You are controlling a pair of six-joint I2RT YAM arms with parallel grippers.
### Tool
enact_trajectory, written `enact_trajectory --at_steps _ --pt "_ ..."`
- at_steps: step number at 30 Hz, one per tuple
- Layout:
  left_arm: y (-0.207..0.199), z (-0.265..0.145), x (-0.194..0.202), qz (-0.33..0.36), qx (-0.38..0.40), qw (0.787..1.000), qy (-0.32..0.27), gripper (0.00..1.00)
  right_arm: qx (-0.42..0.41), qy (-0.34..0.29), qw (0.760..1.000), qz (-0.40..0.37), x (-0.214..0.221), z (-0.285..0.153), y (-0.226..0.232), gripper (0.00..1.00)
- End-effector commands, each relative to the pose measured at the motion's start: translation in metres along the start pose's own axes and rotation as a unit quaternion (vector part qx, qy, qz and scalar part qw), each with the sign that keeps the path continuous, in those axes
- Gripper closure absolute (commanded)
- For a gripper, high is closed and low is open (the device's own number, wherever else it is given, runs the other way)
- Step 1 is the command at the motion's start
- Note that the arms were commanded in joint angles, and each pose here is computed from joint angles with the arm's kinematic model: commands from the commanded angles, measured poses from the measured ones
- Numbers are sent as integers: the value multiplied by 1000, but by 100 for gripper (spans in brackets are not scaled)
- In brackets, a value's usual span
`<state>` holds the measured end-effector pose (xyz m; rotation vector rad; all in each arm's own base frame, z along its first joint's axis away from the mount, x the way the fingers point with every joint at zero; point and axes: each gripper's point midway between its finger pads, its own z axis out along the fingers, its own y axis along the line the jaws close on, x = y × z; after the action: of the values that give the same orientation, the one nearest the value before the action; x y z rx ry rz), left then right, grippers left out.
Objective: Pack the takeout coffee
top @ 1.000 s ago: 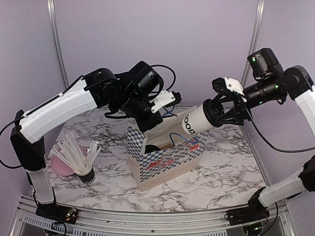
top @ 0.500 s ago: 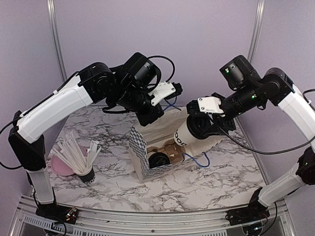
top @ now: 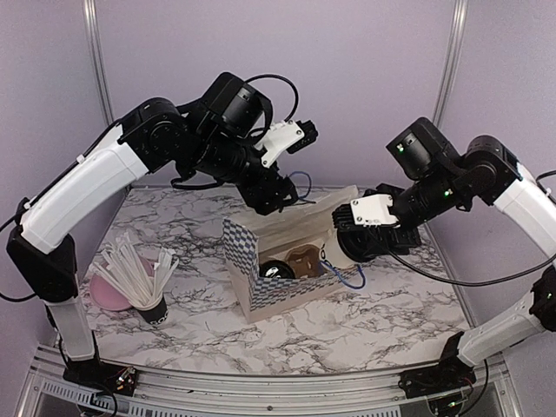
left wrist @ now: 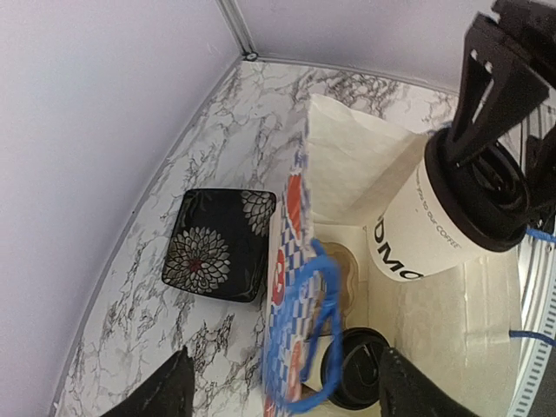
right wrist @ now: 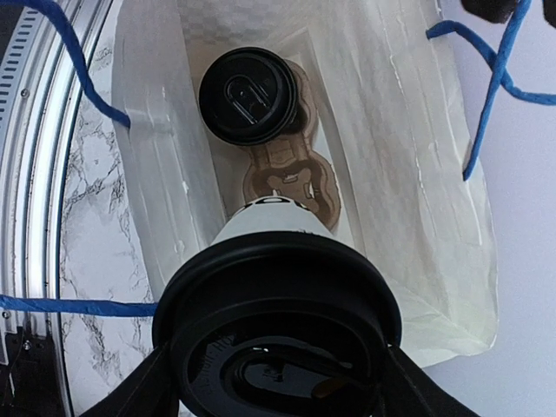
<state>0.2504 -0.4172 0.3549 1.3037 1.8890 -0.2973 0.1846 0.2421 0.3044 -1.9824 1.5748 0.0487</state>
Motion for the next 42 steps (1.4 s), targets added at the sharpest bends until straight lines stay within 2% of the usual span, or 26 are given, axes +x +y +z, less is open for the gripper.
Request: enact_trajectory --at_steps 1,4,7,11,17,24,31,42 --pt "42 -59 -32 -29 -89 992 -79 20 -13 -10 1000 -5 2 -9 16 39" --pt "67 -55 -27 -46 -141 986 -80 16 -29 -7 999 -12 6 -6 30 39" --pt "90 -33 -10 -80 -162 982 -52 17 -29 -1 999 -25 10 -1 40 40" --pt "104 9 23 -115 -145 983 -3 19 -16 0 999 -41 8 3 40 40" --pt "100 66 61 -126 -105 985 59 20 50 18 997 -53 11 9 22 40" --pt "86 110 79 -127 -54 987 88 20 86 29 993 -70 11 22 18 40" --pt "91 130 99 -152 -26 982 107 20 110 22 990 -86 1 36 10 40" --pt "53 138 109 -169 72 976 115 25 127 58 977 -163 5 72 33 41"
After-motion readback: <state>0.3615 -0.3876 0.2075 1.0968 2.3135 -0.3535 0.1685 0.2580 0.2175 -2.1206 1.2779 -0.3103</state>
